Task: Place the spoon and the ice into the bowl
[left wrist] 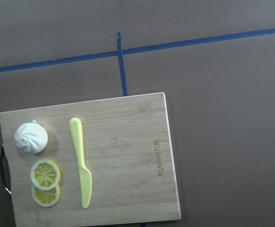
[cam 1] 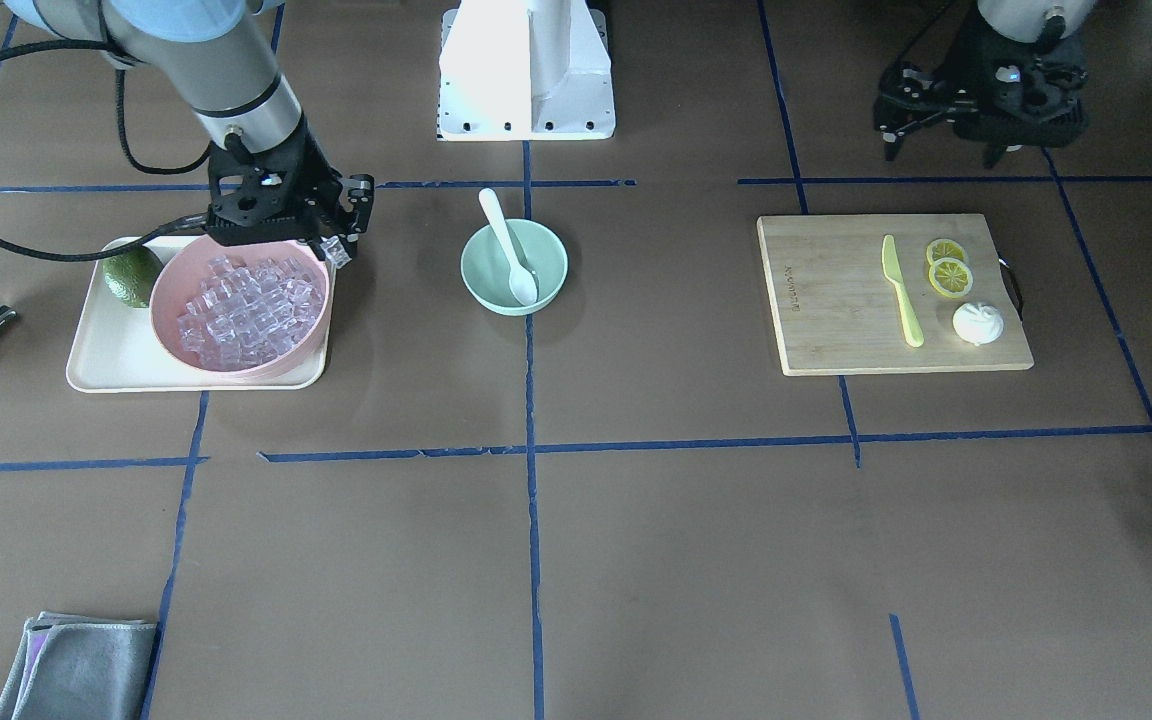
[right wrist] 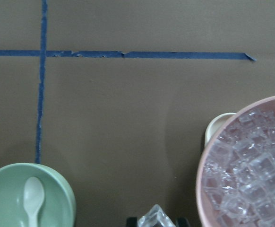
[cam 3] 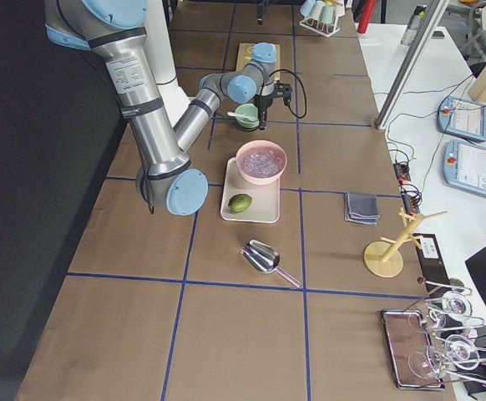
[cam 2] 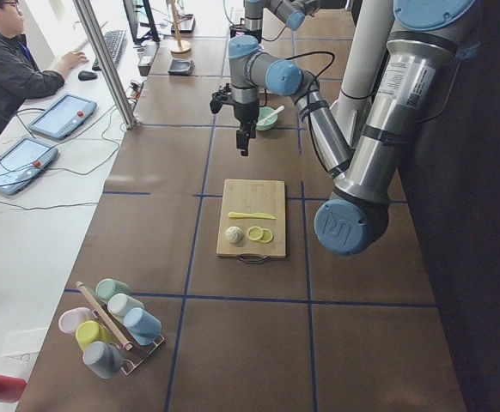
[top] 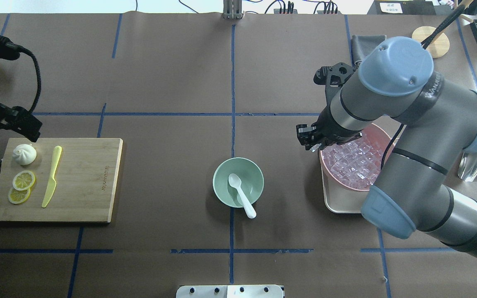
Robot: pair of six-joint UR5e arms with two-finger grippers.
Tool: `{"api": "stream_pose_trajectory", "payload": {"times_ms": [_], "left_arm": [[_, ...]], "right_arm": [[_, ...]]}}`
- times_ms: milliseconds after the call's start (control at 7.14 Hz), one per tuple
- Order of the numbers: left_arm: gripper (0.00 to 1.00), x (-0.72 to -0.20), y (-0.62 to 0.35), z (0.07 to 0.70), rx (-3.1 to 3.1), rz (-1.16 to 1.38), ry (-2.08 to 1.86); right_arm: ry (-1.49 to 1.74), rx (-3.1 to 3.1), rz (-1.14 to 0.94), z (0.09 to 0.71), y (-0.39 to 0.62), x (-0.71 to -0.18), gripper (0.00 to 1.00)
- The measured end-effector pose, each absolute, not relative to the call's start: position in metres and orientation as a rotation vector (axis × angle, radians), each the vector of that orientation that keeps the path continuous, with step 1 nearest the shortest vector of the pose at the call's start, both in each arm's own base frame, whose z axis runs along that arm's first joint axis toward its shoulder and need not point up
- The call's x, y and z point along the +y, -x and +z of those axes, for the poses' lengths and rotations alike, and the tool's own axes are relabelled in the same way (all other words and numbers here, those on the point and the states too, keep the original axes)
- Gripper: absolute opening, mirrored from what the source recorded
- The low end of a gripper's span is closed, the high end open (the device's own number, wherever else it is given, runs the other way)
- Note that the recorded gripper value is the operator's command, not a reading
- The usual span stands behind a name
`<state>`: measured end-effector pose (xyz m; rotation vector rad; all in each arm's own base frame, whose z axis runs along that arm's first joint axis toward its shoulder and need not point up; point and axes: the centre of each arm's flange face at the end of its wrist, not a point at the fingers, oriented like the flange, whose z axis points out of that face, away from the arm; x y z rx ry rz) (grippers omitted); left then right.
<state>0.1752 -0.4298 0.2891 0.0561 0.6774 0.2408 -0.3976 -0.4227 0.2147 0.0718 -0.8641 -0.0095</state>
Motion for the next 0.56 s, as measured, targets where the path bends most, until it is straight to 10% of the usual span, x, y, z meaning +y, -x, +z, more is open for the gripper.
{"api": "stream_pose_trajectory", "payload": {"times_ms": [560], "left_arm": [[1.0, -0.459, -0.075, 0.377, 0.65, 0.324, -0.056]], "right_arm": [[-0.119, -0.841, 0.006, 0.152, 0.507, -0.407, 0.02]]}}
